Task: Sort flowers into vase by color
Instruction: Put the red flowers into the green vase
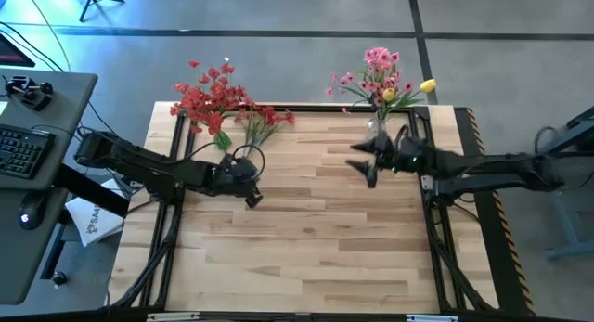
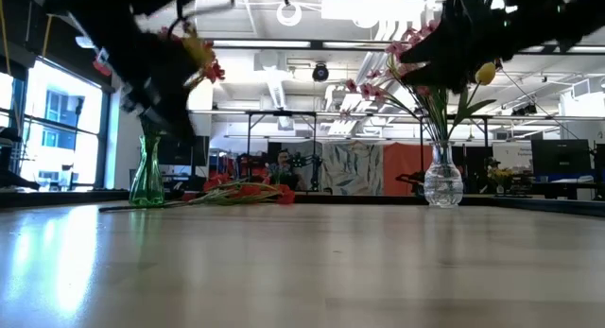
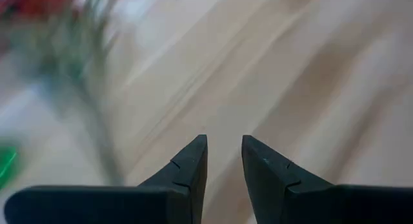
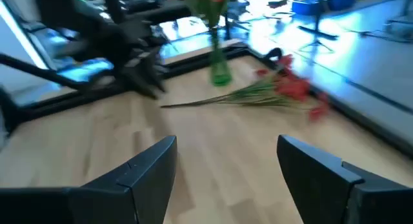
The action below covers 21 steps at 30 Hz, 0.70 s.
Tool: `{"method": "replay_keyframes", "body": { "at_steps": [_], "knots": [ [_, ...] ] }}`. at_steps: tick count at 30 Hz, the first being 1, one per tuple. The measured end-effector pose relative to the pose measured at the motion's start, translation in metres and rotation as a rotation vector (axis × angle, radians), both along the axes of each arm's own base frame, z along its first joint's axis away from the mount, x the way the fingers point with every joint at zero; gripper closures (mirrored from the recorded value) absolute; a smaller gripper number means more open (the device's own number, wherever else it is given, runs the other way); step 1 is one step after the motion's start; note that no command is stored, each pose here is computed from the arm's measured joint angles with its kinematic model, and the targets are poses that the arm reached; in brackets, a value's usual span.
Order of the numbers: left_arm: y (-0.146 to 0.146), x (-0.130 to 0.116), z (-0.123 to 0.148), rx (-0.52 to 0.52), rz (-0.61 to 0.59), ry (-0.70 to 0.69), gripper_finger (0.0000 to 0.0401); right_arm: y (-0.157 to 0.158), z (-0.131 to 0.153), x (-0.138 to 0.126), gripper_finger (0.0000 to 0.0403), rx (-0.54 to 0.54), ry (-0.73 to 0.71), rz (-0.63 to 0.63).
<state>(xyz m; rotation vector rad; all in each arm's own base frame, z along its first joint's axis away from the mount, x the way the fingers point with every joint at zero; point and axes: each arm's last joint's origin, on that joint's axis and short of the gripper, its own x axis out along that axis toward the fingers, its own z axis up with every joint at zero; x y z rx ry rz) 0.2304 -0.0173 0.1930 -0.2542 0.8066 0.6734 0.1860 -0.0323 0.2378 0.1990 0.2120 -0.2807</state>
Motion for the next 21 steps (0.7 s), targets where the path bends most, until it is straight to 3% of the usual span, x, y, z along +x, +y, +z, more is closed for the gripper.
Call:
{"method": "replay_keyframes", "body": {
  "at_steps": [5,11,16,21],
  "knots": [
    [0.019,-0.011,-0.025,-0.041,0.23,0.191,0.029,0.011,-0.041,0.011,0.0139,0.058,-0.065,0.051],
    [0.046,-0.011,-0.06,-0.1,0.398,0.295,0.0234,0.015,-0.063,0.019,0.0139,0.076,-0.056,0.026],
    [0.057,-0.008,-0.074,-0.104,0.428,0.342,0.0226,0.014,-0.067,0.029,0.0139,0.069,-0.026,-0.004],
    [0.056,-0.006,-0.078,-0.129,0.305,0.398,0.029,0.014,-0.071,0.036,0.0139,0.075,-0.004,0.007]
  ]
}}
